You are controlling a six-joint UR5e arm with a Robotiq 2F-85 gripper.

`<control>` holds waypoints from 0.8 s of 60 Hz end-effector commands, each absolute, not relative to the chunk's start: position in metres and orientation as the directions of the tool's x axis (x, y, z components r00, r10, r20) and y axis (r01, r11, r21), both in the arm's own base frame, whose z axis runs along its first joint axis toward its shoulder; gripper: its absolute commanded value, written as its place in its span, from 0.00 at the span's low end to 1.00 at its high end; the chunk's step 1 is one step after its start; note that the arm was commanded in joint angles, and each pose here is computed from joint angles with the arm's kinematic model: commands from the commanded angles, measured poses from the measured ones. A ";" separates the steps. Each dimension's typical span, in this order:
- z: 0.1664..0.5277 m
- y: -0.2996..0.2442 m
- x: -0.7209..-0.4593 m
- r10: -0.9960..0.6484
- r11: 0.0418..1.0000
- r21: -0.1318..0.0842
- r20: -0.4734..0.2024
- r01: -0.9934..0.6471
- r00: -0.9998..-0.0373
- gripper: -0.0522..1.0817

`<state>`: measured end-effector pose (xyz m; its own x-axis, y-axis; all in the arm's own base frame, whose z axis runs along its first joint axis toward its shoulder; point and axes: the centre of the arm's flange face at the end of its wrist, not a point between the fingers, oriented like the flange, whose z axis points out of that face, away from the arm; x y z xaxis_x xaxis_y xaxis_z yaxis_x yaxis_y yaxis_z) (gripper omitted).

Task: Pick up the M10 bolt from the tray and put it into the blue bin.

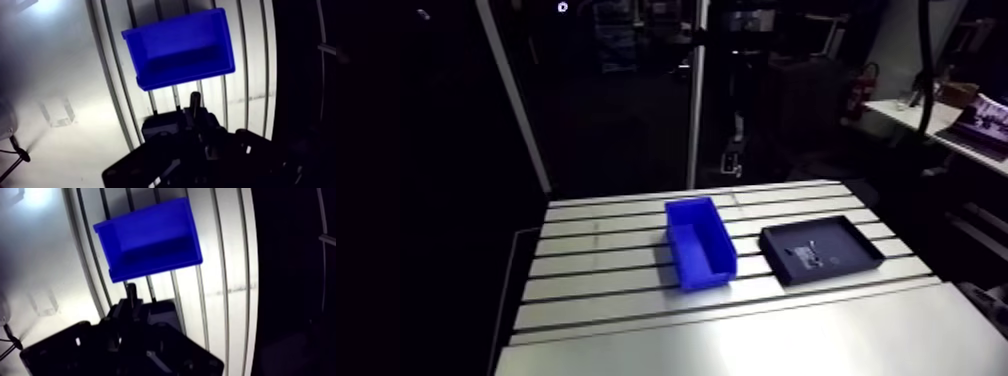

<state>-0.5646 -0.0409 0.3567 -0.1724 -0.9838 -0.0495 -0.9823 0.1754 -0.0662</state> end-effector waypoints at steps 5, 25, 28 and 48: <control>0.343 -0.073 -0.557 -0.993 0.103 -0.090 -0.072 -0.991 -0.097 0.99; 0.308 -0.082 -0.562 -0.992 0.088 -0.074 -0.101 -0.993 -0.080 0.98; 0.305 -0.085 -0.562 -0.992 0.085 -0.079 -0.101 -0.993 -0.077 0.98; 0.262 -0.091 -0.565 -0.991 0.086 -0.119 -0.117 -0.989 -0.072 0.98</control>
